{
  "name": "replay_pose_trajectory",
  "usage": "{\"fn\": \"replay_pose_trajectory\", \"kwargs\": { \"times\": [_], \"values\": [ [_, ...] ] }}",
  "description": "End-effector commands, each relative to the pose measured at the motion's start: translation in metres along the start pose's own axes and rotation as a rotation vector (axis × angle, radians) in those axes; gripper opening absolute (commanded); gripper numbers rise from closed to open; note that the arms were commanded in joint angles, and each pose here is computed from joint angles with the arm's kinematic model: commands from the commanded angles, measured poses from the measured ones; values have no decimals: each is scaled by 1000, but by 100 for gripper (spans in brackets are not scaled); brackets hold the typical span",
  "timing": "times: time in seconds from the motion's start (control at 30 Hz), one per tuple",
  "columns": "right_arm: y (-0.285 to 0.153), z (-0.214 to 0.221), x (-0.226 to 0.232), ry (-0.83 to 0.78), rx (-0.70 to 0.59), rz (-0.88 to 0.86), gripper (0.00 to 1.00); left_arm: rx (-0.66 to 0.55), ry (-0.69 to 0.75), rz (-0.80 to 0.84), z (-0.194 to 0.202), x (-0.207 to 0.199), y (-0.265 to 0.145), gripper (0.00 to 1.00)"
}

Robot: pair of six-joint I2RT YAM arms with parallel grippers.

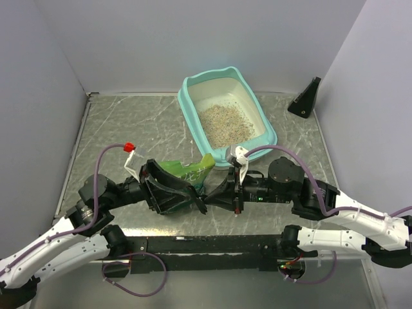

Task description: Fill the litter box with clean litter

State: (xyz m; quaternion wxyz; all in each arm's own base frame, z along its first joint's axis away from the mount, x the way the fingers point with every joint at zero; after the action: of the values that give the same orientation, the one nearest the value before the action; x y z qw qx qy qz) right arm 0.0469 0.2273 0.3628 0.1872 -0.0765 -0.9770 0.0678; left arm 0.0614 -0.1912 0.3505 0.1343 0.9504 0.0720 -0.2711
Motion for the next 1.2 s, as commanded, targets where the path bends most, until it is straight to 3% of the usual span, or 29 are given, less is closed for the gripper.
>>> {"fn": "replay_pose_trajectory", "kwargs": {
  "times": [0.0,0.27,0.53,0.93,1.0,1.03,1.1,1.13,1.17],
  "values": [
    [0,-31,14,-18,-105,-61,0,-35,21,67,-8,-10,0,60],
    [9,-32,12,11,-109,-75,0,-57,58,88,-12,-14,-3,58],
    [12,-35,8,117,-134,-95,0,-46,70,131,-6,-15,-4,26],
    [18,-26,2,149,-93,-100,1,-51,102,150,-8,-19,-7,8],
    [21,-22,2,157,-69,-107,7,-52,104,153,-8,-19,-8,5],
    [22,-21,0,161,-59,-103,19,-52,105,157,-8,-20,-8,3],
    [23,-19,-1,167,-49,-90,35,-51,107,162,-8,-20,-8,1],
    [23,-17,-2,172,-43,-81,48,-45,105,165,-7,-20,-7,1],
    [22,-17,-3,170,-45,-74,52,-46,107,166,-8,-20,-8,1]
  ]
}}
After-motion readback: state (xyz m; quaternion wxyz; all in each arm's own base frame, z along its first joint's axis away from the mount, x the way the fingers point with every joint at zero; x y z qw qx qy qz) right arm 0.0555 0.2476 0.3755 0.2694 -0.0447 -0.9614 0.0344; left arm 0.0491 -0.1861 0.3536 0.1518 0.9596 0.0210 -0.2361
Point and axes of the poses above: each gripper's point midway between its finger pads, its own y axis out along the fingers, its own x axis along the line the jaws close on, z = x × y, the point moved 7 cm from there along -y, back along the fingers, and after that the axes turned 1 degree about y, right-handed, at the moved point
